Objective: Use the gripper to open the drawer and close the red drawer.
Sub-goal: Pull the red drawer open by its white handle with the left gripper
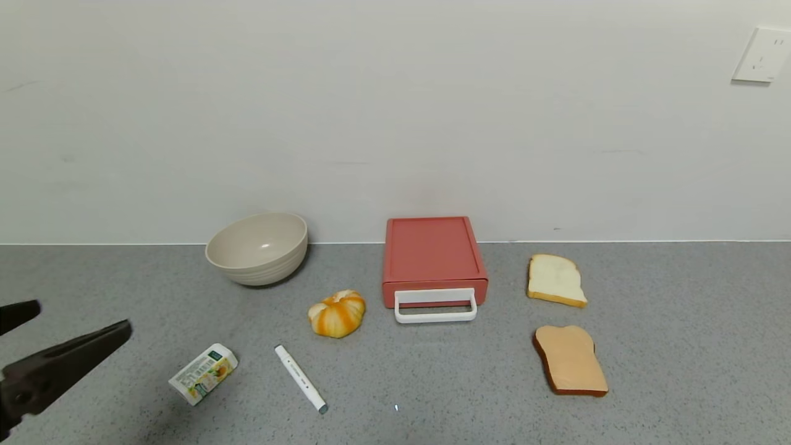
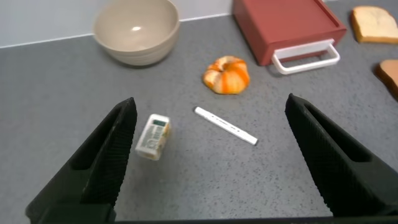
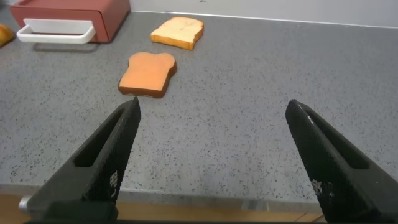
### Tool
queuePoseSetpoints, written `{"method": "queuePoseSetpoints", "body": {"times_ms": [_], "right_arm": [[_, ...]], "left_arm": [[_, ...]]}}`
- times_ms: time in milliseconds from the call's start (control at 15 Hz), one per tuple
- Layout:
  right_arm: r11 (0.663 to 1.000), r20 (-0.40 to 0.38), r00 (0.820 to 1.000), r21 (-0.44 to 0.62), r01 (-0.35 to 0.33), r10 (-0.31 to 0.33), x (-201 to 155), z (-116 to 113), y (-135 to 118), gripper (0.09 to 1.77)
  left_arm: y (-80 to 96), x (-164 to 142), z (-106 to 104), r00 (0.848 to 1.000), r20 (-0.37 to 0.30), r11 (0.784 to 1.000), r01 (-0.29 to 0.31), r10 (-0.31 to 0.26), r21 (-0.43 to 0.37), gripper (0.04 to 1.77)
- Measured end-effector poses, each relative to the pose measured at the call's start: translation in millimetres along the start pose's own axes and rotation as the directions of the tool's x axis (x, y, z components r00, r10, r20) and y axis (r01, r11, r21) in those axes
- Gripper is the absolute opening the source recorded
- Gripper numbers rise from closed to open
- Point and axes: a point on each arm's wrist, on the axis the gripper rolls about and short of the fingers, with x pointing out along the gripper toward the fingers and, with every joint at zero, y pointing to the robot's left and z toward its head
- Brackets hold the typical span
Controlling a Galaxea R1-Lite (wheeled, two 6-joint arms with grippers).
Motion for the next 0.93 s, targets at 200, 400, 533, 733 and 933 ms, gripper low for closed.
{"method": "queuePoseSetpoints", "body": {"times_ms": [200, 400, 533, 733, 933], "right_arm": [[1.000, 0.000, 1.000, 0.000, 0.000, 0.000, 0, 0, 0, 1.71], [1.000, 0.000, 1.000, 0.000, 0.000, 0.000, 0, 0, 0, 1.71], [1.000, 0.000, 1.000, 0.000, 0.000, 0.000, 0, 0, 0, 1.71], [1.000, 0.000, 1.000, 0.000, 0.000, 0.000, 0, 0, 0, 1.71], [1.000, 0.000, 1.000, 0.000, 0.000, 0.000, 0, 0, 0, 1.71]], "left_arm": [[-11.3, 53, 20, 0.986, -0.118, 0.992, 0.124, -0.121, 0.014, 1.72], [-34.2, 101, 33, 0.944, -0.199, 0.962, 0.273, -0.263, 0.025, 1.72], [-51.1, 130, 36, 0.912, -0.244, 0.937, 0.347, -0.330, 0.030, 1.72], [-78.5, 172, 33, 0.861, -0.313, 0.901, 0.432, -0.400, 0.038, 1.72], [-102.7, 209, 18, 0.807, -0.395, 0.853, 0.512, -0.439, 0.099, 1.72]]}}
